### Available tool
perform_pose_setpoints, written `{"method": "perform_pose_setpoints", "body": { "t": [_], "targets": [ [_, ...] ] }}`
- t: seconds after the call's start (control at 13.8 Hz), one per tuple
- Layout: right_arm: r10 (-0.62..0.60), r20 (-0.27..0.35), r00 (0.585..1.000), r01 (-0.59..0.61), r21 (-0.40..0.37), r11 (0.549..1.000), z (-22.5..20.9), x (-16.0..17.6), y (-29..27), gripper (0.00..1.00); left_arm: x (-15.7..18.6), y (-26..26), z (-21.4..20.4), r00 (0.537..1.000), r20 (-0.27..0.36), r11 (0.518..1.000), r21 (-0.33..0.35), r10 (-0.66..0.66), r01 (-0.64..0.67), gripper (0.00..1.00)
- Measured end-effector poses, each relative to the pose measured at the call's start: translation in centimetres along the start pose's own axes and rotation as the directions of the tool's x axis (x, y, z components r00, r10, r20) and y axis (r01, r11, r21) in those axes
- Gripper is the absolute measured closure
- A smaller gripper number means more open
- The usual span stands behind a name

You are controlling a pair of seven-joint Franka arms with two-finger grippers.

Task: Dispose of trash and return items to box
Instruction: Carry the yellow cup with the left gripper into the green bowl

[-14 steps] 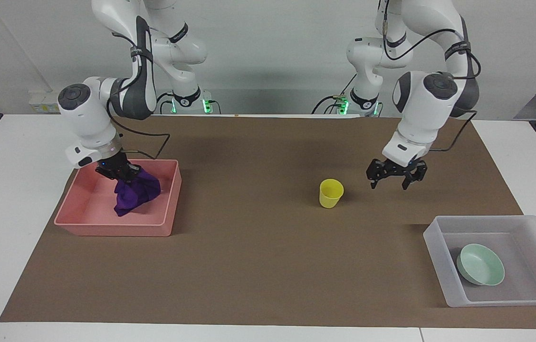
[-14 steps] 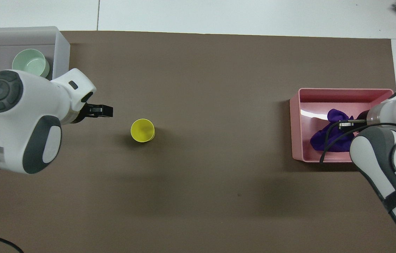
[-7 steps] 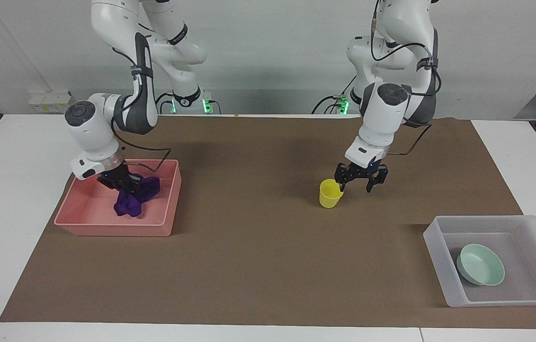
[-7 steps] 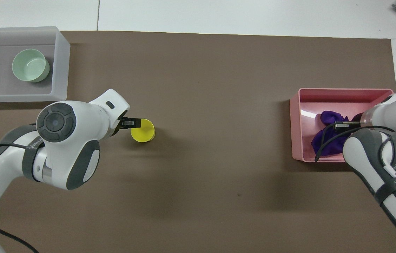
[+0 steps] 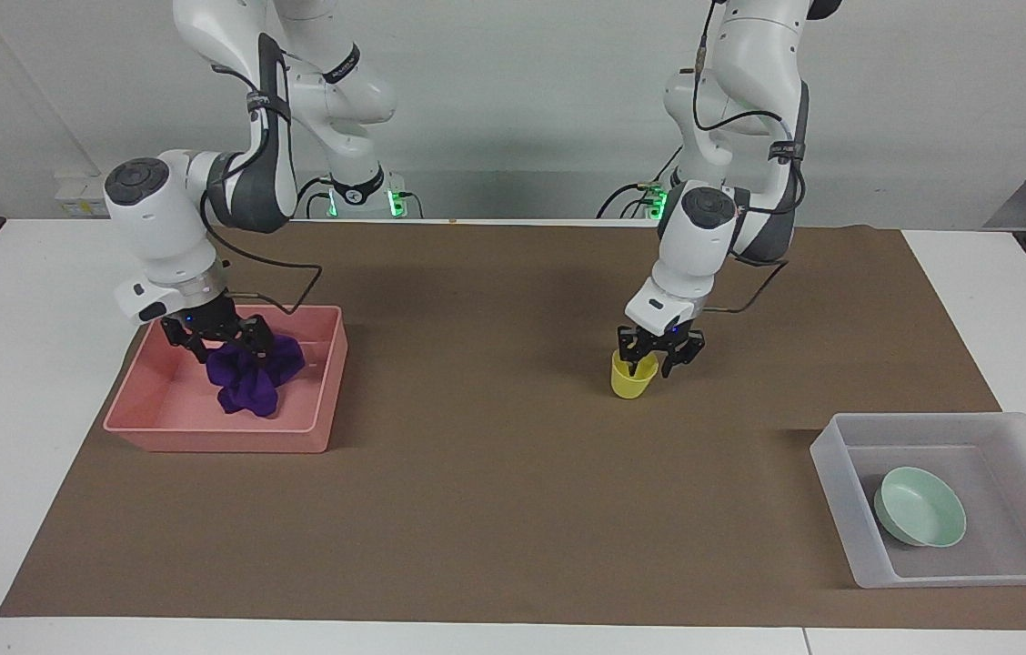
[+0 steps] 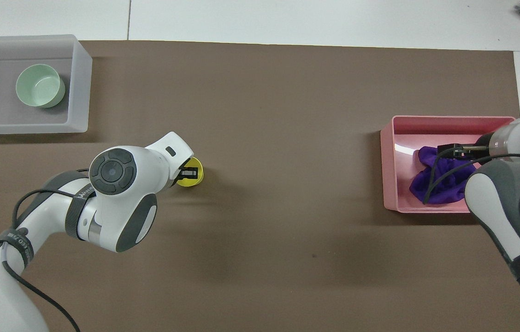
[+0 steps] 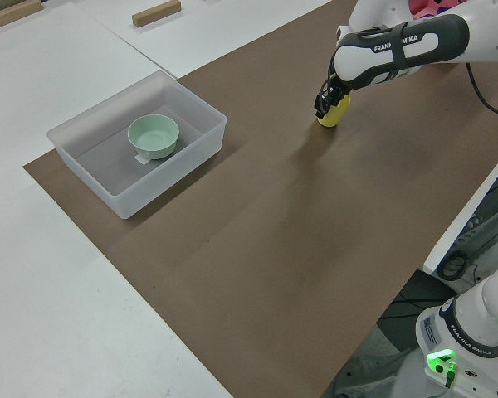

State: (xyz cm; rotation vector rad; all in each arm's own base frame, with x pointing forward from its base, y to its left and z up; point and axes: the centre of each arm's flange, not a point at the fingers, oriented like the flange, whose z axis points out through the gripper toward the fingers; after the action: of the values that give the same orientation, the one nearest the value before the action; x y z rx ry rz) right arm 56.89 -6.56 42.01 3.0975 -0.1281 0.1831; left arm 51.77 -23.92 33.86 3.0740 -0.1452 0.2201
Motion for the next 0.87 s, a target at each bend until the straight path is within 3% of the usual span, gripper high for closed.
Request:
{"method": "perform_pose_setpoints", "body": {
  "t": [0.22,0.29,0.65,0.87],
  "targets": [
    [0.048,0.007,0.999,-0.048,0.009,0.999,-2.3,-0.6,-4.5,0.0,0.8,-1.0,-1.3,1.0,-0.021,1.0,-0.001,-0.02,0.02,0.93],
    [0.06,0.014,0.998,-0.06,0.011,0.998,-3.2,-0.9,-6.0,0.0,1.5,-1.8,-2.4,0.999,-0.025,0.999,0.001,-0.037,0.037,0.97],
    [0.081,0.057,0.995,-0.081,0.003,0.997,-11.3,-0.8,-6.5,0.0,7.3,-8.8,-10.5,0.991,-0.071,0.992,0.038,-0.115,0.118,0.97],
    [0.089,0.083,0.993,-0.089,-0.004,0.996,-16.0,-0.9,-5.9,0.0,10.3,-14.6,-12.6,0.985,-0.119,0.99,0.055,-0.124,0.131,0.97]
  ]
}}
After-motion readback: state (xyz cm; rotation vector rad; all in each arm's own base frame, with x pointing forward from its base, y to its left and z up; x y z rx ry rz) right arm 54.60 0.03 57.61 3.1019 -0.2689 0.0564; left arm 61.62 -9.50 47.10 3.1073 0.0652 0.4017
